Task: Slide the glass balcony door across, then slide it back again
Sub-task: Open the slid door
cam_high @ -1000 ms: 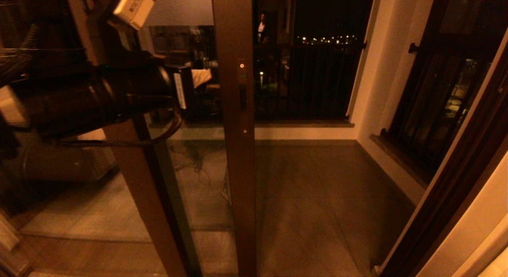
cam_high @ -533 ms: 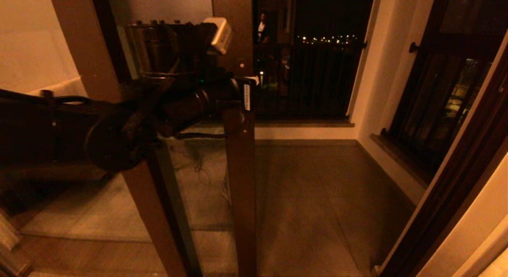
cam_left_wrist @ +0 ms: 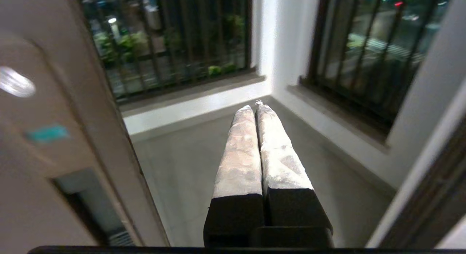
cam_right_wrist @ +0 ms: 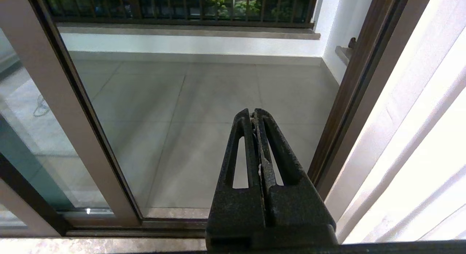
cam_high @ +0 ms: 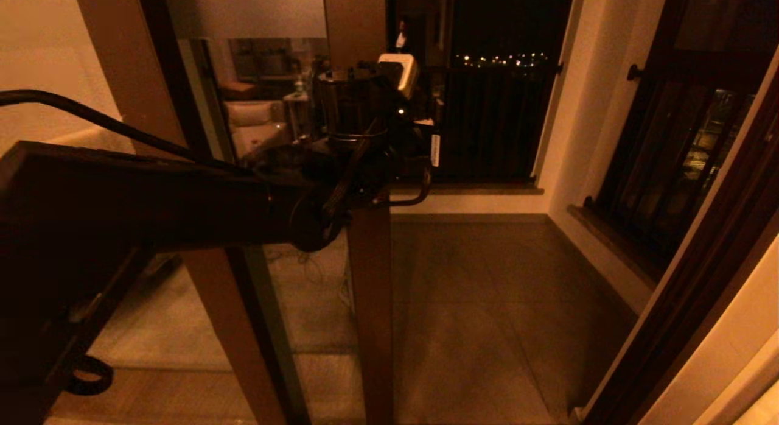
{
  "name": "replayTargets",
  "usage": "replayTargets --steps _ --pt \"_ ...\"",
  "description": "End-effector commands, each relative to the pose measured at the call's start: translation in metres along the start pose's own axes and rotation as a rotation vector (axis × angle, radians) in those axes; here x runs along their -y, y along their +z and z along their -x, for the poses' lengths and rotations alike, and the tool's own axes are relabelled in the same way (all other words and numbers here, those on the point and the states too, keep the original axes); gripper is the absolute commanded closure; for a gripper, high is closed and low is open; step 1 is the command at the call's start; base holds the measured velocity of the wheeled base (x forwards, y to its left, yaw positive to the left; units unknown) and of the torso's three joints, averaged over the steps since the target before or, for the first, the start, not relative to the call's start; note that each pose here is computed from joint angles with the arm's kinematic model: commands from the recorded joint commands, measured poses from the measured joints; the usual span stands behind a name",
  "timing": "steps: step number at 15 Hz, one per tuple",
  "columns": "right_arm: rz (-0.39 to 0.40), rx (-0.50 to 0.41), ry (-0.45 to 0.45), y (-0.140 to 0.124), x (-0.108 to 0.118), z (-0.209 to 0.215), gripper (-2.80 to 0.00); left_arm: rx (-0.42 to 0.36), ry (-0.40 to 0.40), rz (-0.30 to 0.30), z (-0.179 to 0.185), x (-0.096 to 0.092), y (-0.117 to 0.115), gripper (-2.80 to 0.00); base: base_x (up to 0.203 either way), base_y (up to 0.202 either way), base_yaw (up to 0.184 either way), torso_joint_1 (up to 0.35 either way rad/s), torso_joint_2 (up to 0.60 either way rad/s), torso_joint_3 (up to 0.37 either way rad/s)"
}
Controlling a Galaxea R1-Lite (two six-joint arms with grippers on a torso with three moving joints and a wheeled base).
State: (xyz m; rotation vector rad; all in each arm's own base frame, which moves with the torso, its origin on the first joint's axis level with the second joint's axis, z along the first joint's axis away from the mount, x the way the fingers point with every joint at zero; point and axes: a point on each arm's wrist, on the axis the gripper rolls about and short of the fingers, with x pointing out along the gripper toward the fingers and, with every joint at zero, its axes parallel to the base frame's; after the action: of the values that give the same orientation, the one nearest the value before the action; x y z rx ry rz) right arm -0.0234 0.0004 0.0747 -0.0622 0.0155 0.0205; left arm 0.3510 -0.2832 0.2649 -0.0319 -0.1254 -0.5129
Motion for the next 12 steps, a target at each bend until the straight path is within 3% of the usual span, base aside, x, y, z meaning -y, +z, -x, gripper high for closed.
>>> replayTargets --steps 1,3,6,8,12 --pt "0.001 -0.002 0.002 0.000 0.000 0.000 0.00 -0.026 0.030 -0.012 -0.011 0.002 -0.019 0.00 0.000 0.000 0.000 0.000 0.00 0.000" --pt "0.001 -0.002 0.001 0.000 0.000 0.000 0.00 -0.021 0.087 -0.021 -0.015 0.001 -0.022 0.00 0.000 0.000 0.000 0.000 0.00 0.000" --pt "0.001 -0.002 0.002 0.000 0.000 0.000 0.00 -0.020 0.109 -0.051 -0.017 -0.006 -0.023 0.00 0.000 0.000 0.000 0.000 0.00 0.000" --pt "0.001 -0.002 0.001 0.000 0.000 0.000 0.00 -0.026 0.159 -0.082 -0.019 -0.013 -0.024 0.00 0.000 0.000 0.000 0.000 0.00 0.000" --pt "0.001 -0.002 0.001 0.000 0.000 0.000 0.00 -0.033 0.209 -0.087 -0.021 -0.034 -0.027 0.00 0.000 0.000 0.000 0.000 0.00 0.000"
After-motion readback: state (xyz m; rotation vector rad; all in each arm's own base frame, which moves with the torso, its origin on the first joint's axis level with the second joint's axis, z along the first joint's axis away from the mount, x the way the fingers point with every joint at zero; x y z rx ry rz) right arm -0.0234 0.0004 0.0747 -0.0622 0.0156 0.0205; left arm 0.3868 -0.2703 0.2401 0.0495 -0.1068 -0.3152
